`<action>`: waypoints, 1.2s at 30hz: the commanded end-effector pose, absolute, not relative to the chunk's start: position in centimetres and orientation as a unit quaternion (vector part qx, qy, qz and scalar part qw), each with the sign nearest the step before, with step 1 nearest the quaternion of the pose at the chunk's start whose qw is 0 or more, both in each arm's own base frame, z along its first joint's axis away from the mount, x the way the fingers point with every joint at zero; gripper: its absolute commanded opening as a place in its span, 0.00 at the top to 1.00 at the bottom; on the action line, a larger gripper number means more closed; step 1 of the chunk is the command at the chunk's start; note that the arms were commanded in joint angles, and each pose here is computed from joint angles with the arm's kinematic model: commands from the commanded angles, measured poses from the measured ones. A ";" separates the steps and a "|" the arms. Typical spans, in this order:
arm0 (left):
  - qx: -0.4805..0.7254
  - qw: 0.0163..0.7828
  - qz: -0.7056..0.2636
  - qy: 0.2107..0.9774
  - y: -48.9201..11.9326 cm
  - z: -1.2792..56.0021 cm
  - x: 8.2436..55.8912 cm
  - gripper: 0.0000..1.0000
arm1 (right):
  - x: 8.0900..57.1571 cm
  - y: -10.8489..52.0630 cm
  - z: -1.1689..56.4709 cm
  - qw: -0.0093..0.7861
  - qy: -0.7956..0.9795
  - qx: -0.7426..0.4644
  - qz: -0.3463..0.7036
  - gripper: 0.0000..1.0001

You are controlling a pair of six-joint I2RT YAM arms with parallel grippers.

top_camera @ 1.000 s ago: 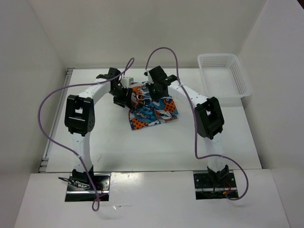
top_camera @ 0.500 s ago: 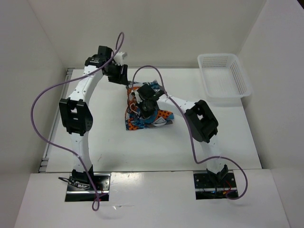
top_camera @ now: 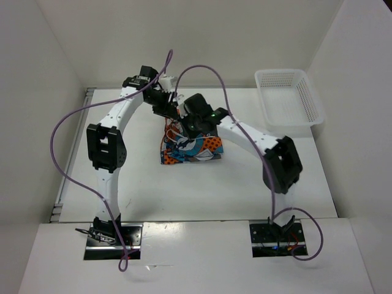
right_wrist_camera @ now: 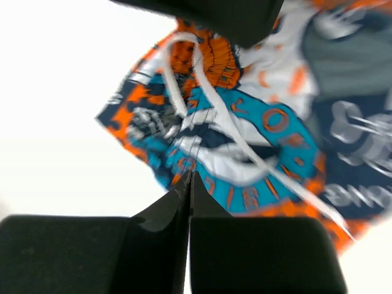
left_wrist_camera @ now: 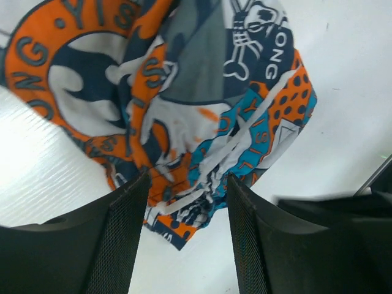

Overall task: Fold and stack the shorts
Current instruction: Fold the shorts

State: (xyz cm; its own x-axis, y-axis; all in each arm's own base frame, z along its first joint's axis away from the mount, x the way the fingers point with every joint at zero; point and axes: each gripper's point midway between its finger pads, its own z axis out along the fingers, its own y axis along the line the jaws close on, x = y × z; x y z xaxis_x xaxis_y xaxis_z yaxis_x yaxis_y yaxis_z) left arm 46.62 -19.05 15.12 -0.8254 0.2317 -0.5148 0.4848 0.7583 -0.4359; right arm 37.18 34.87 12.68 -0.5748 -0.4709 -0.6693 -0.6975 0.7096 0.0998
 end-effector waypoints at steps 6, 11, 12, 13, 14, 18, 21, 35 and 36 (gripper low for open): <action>0.255 0.236 -0.263 0.900 -23.4 16.8 43.2 0.47 | 37.0 27.8 18.3 0.373 0.875 -0.246 0.188 1.00; 0.245 0.209 -0.217 0.921 -22.8 11.9 44.3 0.50 | 37.5 25.9 15.0 0.348 0.893 -0.217 0.185 1.00; 0.242 0.217 -0.200 0.924 -22.5 11.2 45.1 0.50 | 37.3 26.0 14.1 0.340 0.896 -0.219 0.187 1.00; 0.241 0.229 -0.189 0.924 -22.4 11.2 46.0 0.50 | 37.0 26.0 13.0 0.326 0.900 -0.221 0.188 1.00; 0.238 0.228 -0.177 0.928 -22.2 10.0 46.8 0.50 | 37.3 26.1 11.8 0.317 0.904 -0.221 0.185 1.00; 0.220 0.246 -0.125 0.936 -20.5 8.5 49.7 0.51 | 35.8 25.4 6.8 0.270 0.919 -0.227 0.175 1.00; 0.212 0.254 -0.109 0.937 -19.8 7.5 50.9 0.51 | 34.8 24.7 4.4 0.243 0.931 -0.208 0.174 1.00; 0.205 0.230 -0.117 0.944 -19.1 3.6 50.8 0.42 | 34.4 25.5 3.9 0.212 0.926 -0.217 0.225 1.00; 0.206 0.237 -0.123 0.941 -19.2 4.4 50.6 0.37 | 34.1 25.8 4.6 0.209 0.921 -0.230 0.234 1.00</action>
